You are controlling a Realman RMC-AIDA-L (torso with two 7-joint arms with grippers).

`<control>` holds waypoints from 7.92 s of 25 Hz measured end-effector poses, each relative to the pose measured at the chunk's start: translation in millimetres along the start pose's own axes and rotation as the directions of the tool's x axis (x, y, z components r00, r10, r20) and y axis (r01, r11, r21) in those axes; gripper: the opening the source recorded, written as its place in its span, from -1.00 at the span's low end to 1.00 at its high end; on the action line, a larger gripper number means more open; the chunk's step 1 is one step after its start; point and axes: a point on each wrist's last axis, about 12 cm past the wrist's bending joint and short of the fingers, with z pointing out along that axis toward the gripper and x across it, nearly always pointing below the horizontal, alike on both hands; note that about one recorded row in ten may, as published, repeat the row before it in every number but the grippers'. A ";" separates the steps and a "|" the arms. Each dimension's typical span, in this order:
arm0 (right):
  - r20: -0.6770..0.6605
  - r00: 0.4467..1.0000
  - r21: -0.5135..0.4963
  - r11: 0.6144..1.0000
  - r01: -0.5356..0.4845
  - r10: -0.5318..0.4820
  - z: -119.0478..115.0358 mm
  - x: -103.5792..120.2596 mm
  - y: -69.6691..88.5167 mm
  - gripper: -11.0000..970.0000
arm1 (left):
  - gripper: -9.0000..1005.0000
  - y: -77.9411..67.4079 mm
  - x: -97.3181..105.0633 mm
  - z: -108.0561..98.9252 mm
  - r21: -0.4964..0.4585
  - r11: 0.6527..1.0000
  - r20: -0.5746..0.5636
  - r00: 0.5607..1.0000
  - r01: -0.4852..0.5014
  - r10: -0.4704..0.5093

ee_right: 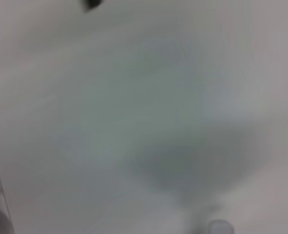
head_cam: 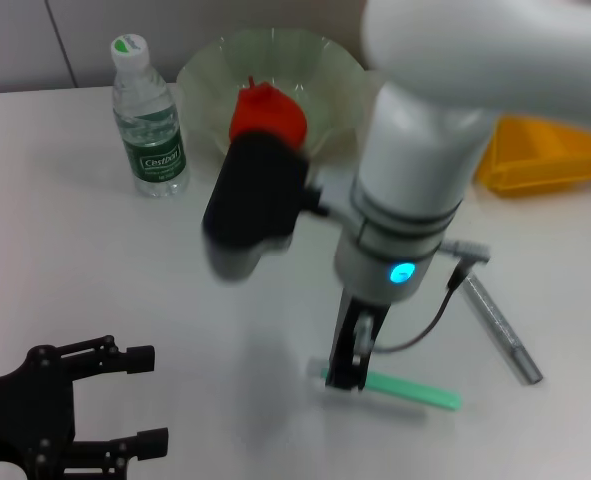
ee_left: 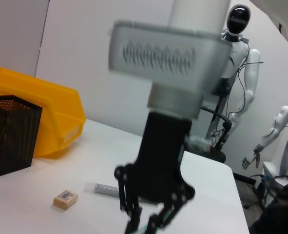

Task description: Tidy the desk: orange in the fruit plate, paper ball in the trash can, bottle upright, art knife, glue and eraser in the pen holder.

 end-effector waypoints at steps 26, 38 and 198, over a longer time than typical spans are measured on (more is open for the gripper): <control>0.763 0.626 0.139 0.907 -0.399 0.158 -122.9 119.4 -130.5 -0.54 | 0.68 3.8 -2.8 4.8 0.006 1.000 0.006 1.000 -0.016 0.016; 0.835 0.532 0.175 0.851 -0.495 0.137 -92.7 136.3 -157.9 -0.49 | 0.68 4.1 -3.4 6.5 0.014 1.000 0.011 1.000 -0.014 0.014; 0.615 0.772 0.352 0.820 -0.451 0.161 -57.3 128.2 -159.8 -0.44 | 0.68 7.1 -12.7 15.6 0.047 0.999 0.027 0.999 -0.021 0.020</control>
